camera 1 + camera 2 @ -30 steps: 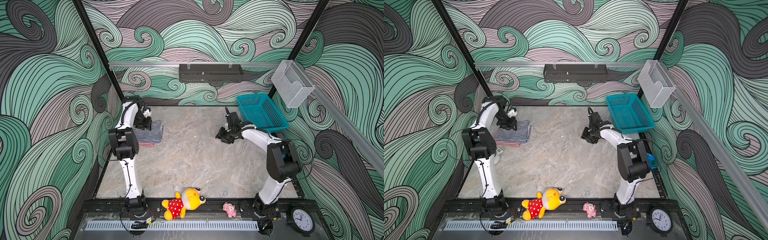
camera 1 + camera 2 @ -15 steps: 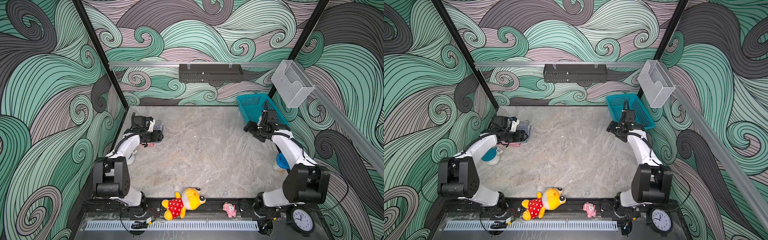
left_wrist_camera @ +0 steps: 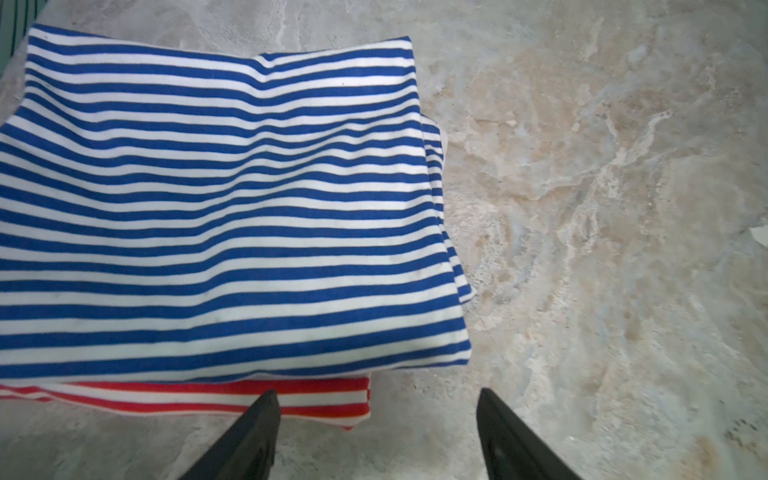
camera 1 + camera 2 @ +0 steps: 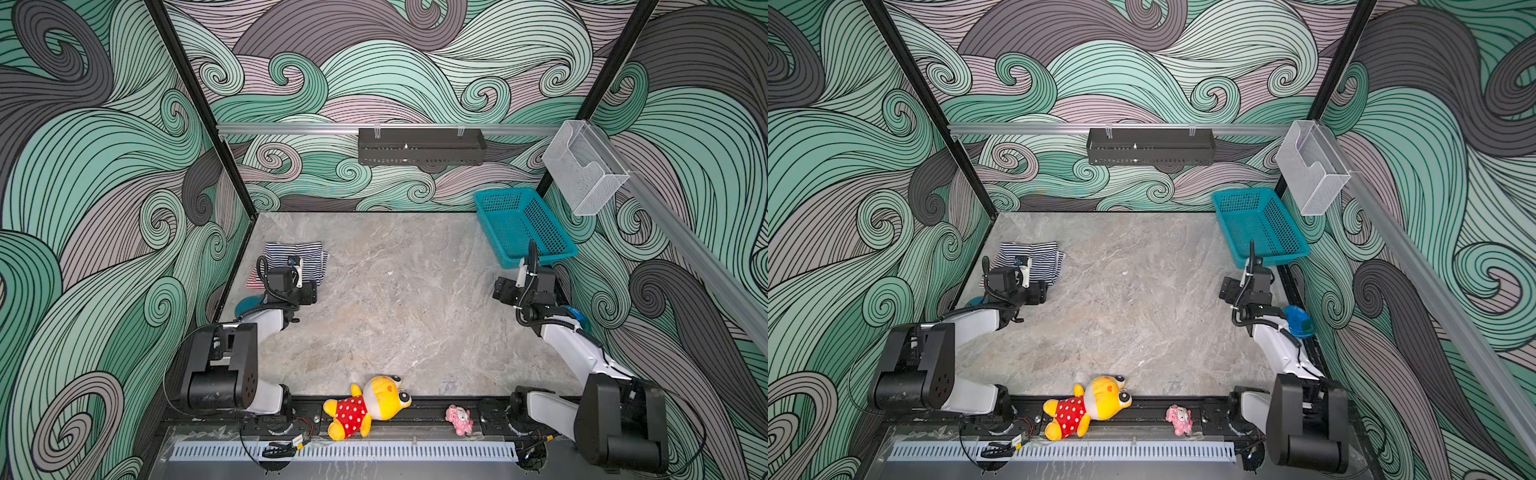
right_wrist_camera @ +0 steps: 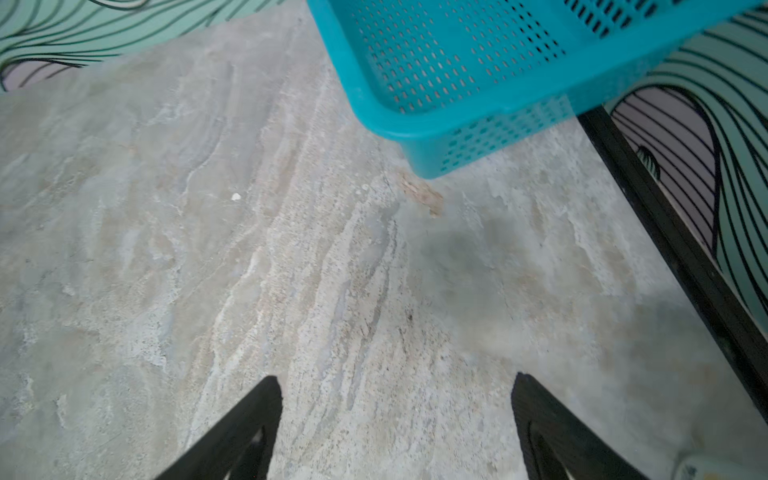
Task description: Fold and stack the tank tops
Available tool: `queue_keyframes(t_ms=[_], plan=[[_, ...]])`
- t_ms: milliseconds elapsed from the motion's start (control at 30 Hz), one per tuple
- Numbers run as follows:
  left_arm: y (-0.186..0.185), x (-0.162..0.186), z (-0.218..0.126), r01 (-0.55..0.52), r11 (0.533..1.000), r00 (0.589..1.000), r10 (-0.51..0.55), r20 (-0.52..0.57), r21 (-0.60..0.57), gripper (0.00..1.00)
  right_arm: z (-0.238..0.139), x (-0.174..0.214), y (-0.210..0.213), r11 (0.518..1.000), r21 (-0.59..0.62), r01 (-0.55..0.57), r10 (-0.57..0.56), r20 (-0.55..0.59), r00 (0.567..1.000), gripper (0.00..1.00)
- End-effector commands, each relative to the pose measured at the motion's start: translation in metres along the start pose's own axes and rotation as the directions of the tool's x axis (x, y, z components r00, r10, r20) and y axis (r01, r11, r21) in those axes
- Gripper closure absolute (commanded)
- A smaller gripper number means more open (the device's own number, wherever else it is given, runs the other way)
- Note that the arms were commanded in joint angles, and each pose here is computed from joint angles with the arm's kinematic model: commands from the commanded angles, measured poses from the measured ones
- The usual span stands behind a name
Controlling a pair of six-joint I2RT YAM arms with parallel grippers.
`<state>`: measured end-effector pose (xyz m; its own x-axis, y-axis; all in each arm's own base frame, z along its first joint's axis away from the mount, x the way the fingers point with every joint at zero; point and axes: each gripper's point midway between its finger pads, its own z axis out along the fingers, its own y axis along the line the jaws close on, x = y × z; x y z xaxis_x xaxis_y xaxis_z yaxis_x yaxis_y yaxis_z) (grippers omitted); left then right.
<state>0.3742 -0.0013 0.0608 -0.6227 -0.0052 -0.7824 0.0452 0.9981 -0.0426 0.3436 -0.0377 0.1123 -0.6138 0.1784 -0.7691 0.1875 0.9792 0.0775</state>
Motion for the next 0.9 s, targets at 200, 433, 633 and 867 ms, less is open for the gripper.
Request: queue_keyframes(t_ms=[200,433,633,867], plan=[[0.001,-0.032,-0.008,-0.067,0.997,0.952,0.071,0.297,-0.023,0.22,0.017,-0.029,0.011,0.992,-0.055,0.117,-0.101,0.239,0.966,0.11],[0.016,-0.034,0.001,0.0,0.996,0.972,0.02,0.236,-0.084,0.22,0.019,-0.026,0.01,0.988,-0.045,0.149,-0.128,0.304,0.944,0.11],[0.023,-0.035,0.004,0.034,0.995,0.976,-0.013,0.217,-0.092,0.04,0.018,-0.024,0.004,0.991,-0.015,0.134,-0.123,0.315,0.941,0.1],[0.025,-0.035,0.004,0.044,0.994,0.977,-0.022,0.213,-0.099,0.01,0.012,-0.022,0.013,0.99,-0.062,0.124,-0.095,0.344,0.934,0.01]])
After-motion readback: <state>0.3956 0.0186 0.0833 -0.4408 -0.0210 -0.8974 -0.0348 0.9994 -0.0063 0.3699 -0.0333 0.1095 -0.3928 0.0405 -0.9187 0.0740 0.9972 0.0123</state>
